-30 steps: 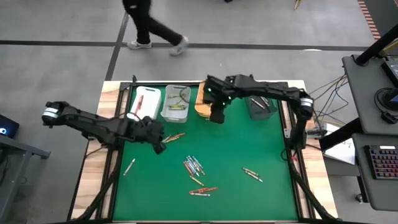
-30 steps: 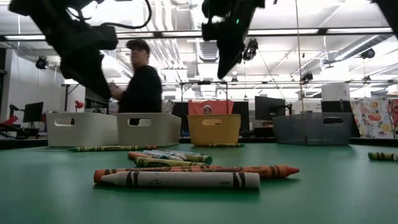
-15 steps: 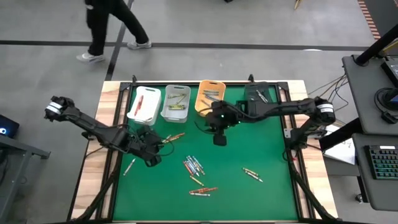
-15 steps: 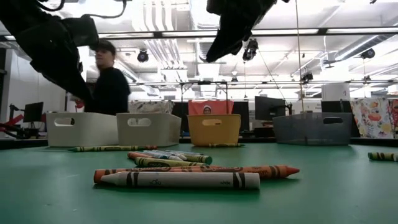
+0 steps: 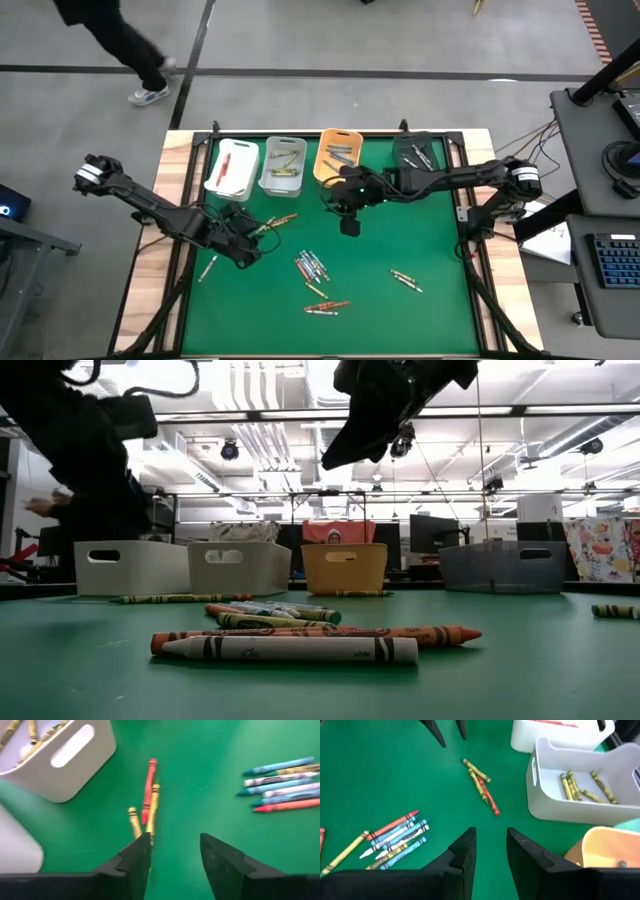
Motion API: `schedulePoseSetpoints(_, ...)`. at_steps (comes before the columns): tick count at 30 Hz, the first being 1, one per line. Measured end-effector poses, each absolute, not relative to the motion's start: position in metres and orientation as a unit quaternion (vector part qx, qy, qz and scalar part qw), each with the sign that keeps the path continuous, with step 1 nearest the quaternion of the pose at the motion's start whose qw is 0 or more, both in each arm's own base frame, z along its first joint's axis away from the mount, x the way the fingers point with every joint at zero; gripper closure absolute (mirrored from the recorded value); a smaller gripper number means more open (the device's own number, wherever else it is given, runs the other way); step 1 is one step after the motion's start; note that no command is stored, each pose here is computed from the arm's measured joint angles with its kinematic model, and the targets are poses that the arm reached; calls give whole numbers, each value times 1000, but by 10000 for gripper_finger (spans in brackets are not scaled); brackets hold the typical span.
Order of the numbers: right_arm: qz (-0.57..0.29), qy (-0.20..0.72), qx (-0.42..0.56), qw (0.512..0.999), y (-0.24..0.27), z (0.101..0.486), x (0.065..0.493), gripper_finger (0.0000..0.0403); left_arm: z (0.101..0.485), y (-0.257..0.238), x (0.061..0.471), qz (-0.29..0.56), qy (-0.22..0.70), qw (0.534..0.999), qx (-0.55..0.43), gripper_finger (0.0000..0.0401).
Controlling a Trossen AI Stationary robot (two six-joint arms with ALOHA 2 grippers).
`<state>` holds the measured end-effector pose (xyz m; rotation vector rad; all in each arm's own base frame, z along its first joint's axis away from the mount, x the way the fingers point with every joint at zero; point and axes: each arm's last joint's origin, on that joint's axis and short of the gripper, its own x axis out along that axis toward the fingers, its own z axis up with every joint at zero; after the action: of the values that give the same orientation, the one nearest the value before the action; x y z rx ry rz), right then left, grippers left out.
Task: Sort crayons
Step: Put the green crayon into the gray bin
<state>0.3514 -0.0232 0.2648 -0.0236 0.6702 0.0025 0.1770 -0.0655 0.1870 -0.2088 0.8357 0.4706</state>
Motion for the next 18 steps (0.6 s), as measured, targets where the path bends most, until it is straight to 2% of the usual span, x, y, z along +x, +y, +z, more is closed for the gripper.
schedulePoseSetpoints(6, 3, 312, -18, 950, -23, 257, 351, 307, 161, -63, 173, 255, 428, 863, -89, 221)
schedulePoseSetpoints(18, 0, 311, -11, 950, -23, 242, 348, 307, 125, -61, 171, 256, 408, 874, -66, 234)
